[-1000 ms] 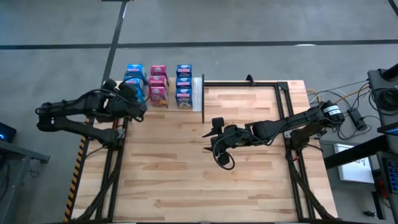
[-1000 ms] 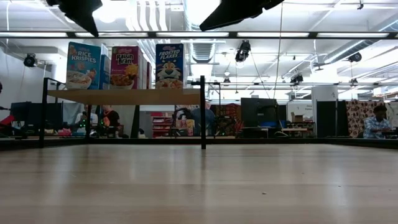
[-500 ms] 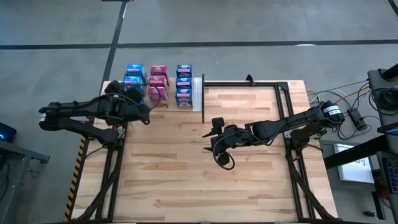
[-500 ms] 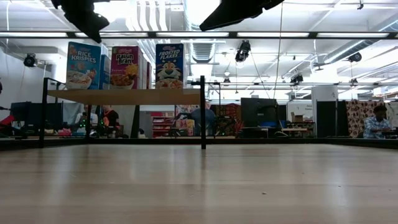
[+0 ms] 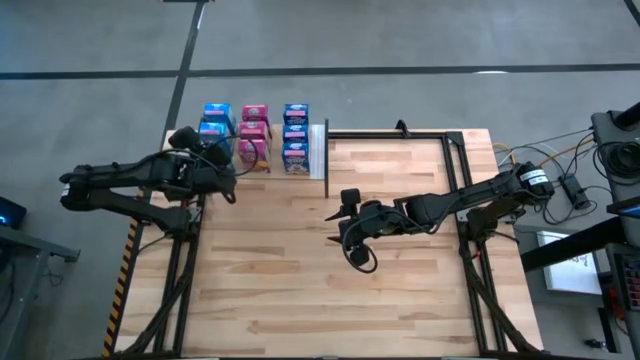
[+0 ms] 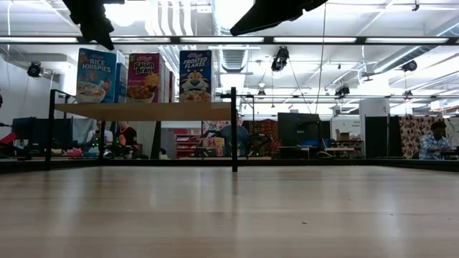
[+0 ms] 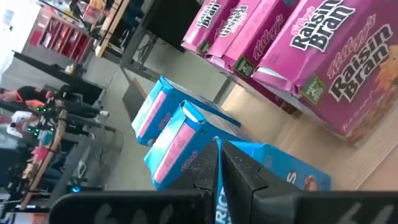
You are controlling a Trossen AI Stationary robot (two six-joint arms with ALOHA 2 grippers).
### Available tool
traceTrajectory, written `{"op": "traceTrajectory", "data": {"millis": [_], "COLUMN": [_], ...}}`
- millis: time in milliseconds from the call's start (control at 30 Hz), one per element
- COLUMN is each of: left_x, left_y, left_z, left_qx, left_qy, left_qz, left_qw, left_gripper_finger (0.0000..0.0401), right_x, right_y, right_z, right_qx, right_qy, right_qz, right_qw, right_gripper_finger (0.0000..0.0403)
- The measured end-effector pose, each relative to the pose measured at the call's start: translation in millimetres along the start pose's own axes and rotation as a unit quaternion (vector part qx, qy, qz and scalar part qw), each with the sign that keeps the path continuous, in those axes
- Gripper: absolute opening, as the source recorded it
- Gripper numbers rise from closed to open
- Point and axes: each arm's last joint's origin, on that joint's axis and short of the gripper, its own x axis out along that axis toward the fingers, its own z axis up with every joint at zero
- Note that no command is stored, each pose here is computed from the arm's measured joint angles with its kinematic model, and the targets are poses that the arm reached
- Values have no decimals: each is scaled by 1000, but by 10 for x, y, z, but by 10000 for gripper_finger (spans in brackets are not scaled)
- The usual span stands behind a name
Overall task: Stack cereal on shelf
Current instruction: Put the light blue cereal box on the shelf
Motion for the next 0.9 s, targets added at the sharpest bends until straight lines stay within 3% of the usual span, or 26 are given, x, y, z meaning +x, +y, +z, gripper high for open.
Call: {"op": "traceTrajectory", "data": {"millis": [133, 233, 367, 433, 500, 700, 900], "left_x": [-62, -145, -263, -291, -281, -151, -58], "left_y": [77, 149, 190, 195, 195, 138, 27], "left_z": [15, 73, 97, 71, 22, -152, -192], "left_qx": [-20, -34, -18, -18, -21, -21, -10], "left_qy": [-2, 1, 22, 44, 69, 118, 121], "left_qz": [-44, -130, -300, -341, -331, -190, -131], "left_qw": [999, 991, 954, 939, 941, 975, 984], "left_gripper_finger": [0, 0, 0, 0, 0, 0, 0], "right_x": [0, 0, 1, 1, 1, 1, 1], "right_y": [0, 0, 1, 1, 1, 1, 1], "right_z": [0, 0, -1, -1, -1, -1, -1], "right_qx": [0, 0, -1, -1, -2, -9, -12], "right_qy": [0, 0, 0, 0, 0, 0, 0], "right_qz": [0, 0, 0, 0, 0, 0, 0], "right_qw": [1000, 1000, 1000, 1000, 1000, 1000, 1000], "right_gripper_finger": [210, 210, 210, 210, 210, 210, 210]}}
